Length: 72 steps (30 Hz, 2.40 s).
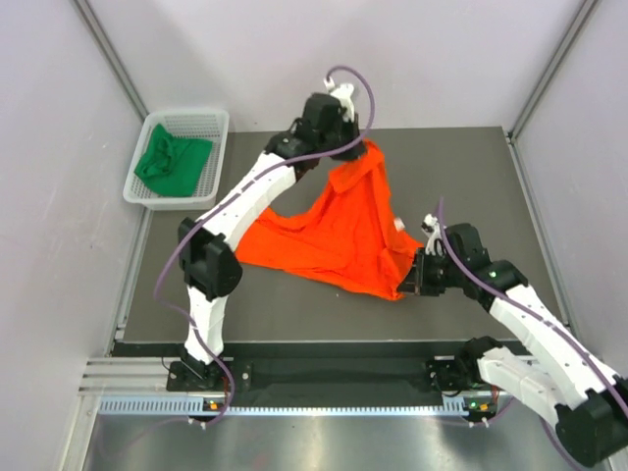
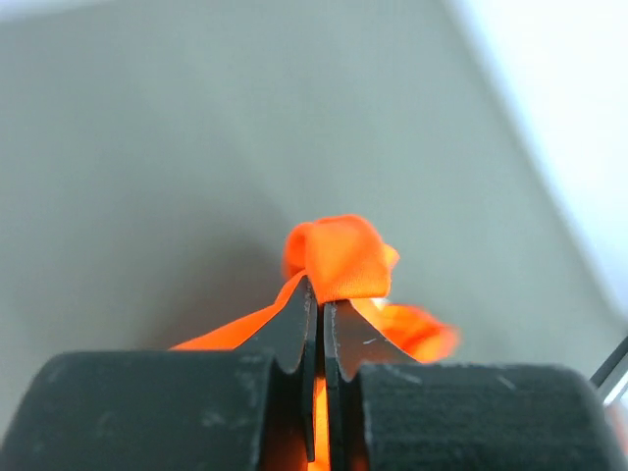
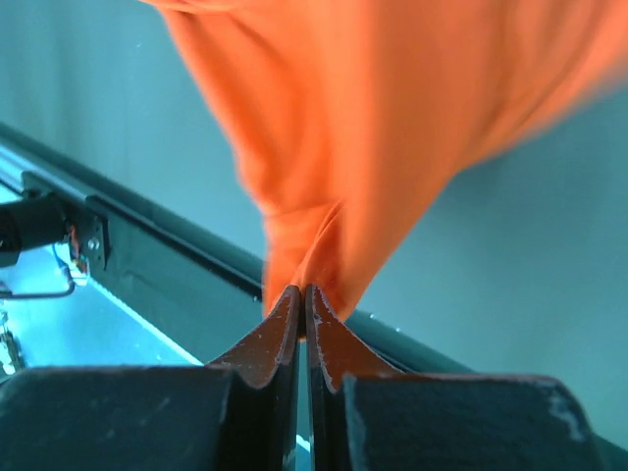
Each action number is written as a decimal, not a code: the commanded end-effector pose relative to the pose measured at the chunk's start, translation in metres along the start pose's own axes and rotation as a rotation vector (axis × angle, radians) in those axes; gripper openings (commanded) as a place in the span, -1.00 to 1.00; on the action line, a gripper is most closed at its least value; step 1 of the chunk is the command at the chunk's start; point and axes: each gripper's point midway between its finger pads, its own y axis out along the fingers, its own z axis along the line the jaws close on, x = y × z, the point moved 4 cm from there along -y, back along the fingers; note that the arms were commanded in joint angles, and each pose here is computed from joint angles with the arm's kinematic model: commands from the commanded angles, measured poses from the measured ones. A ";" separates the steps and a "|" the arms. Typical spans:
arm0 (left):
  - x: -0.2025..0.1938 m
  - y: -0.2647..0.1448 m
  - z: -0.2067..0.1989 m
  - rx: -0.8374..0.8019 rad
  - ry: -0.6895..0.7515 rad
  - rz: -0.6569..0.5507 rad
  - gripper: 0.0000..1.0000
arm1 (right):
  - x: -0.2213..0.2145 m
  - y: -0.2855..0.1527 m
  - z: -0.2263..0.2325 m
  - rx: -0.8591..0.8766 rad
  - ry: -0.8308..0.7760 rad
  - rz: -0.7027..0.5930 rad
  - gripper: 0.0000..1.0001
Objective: Fold and stack the t-shirts
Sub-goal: Flatten the tshirt out
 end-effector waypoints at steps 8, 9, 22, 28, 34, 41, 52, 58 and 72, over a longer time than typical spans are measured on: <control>0.176 -0.179 -0.079 -0.132 0.185 -0.677 -1.00 | 0.001 -0.045 0.053 0.291 -0.182 -0.131 -1.00; 0.184 -0.192 -0.082 -0.127 0.200 -0.716 -1.00 | 0.002 -0.051 0.063 0.343 -0.211 -0.124 -1.00; 0.257 -0.412 -0.077 0.222 0.369 -1.315 -1.00 | 0.026 -0.179 0.191 0.779 -0.581 -0.196 -1.00; 0.265 -0.397 -0.069 0.293 0.401 -1.331 -1.00 | 0.032 -0.180 0.191 0.720 -0.581 -0.227 -1.00; 0.249 -0.255 -0.044 0.286 0.454 -1.055 -1.00 | 0.035 -0.136 0.137 0.380 -0.428 -0.269 -1.00; 0.157 -0.041 0.000 0.150 0.464 -0.618 -1.00 | 0.051 -0.116 0.070 -0.084 -0.287 -0.328 -1.00; 0.055 0.057 0.080 0.278 0.380 -0.299 -1.00 | 0.030 -0.041 0.100 0.232 -0.475 -0.040 -1.00; 0.030 0.052 0.102 0.328 0.285 -0.165 0.15 | 0.006 0.003 0.088 0.276 -0.483 0.195 -1.00; -0.025 -0.093 0.107 0.516 0.145 0.032 0.38 | -0.018 0.057 0.081 0.398 -0.341 0.411 0.02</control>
